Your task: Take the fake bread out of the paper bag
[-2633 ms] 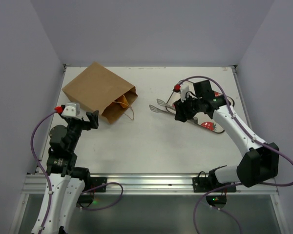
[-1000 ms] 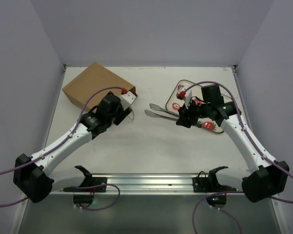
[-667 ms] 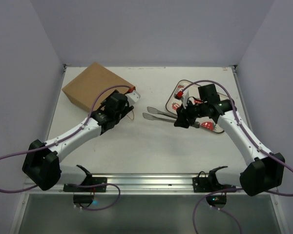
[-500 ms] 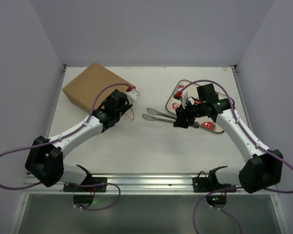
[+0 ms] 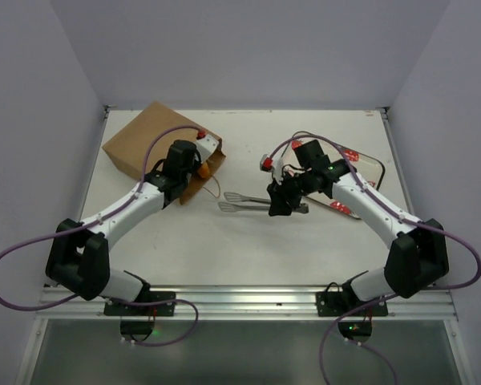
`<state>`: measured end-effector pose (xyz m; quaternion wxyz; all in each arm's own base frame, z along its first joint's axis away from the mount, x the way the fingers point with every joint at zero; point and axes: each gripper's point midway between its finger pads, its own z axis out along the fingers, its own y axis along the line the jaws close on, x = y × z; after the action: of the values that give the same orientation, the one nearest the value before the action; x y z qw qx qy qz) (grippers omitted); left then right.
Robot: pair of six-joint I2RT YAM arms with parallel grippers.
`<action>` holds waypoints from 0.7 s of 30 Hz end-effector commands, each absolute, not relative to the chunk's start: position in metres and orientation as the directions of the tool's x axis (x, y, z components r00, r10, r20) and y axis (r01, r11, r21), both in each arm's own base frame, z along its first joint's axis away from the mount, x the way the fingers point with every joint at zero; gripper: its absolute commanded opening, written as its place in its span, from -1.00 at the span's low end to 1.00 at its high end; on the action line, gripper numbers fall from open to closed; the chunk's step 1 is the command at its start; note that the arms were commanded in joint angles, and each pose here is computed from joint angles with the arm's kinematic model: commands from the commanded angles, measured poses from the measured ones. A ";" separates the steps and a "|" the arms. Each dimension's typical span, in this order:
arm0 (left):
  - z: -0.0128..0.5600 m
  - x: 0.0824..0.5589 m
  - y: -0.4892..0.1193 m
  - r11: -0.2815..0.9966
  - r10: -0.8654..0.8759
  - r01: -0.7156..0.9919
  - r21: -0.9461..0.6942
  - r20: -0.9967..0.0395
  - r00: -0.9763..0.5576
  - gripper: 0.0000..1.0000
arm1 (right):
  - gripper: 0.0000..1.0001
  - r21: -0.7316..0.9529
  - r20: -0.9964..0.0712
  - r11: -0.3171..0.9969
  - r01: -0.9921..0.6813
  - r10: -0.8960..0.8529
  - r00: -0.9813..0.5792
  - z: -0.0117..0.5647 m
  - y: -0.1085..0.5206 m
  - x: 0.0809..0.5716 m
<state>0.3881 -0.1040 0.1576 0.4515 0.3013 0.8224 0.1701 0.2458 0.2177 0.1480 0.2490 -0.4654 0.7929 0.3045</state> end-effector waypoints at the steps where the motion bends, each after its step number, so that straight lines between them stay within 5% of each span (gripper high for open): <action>1: 0.186 0.404 -0.114 0.823 0.563 0.317 0.472 -0.751 -0.345 -0.97 | -0.13 0.165 -0.733 0.379 -0.910 -0.571 -0.371 0.170 0.240 0.272; 21: 0.245 0.389 -0.154 0.882 0.326 0.422 0.212 -0.919 -0.221 -1.00 | -0.08 -0.014 -0.752 0.543 -0.840 -0.560 -0.349 0.191 0.291 0.359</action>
<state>0.3787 -0.1329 0.2009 0.5226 0.2561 0.8131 0.0150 0.3364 0.2879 0.1717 0.3234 -0.4669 0.7951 0.2128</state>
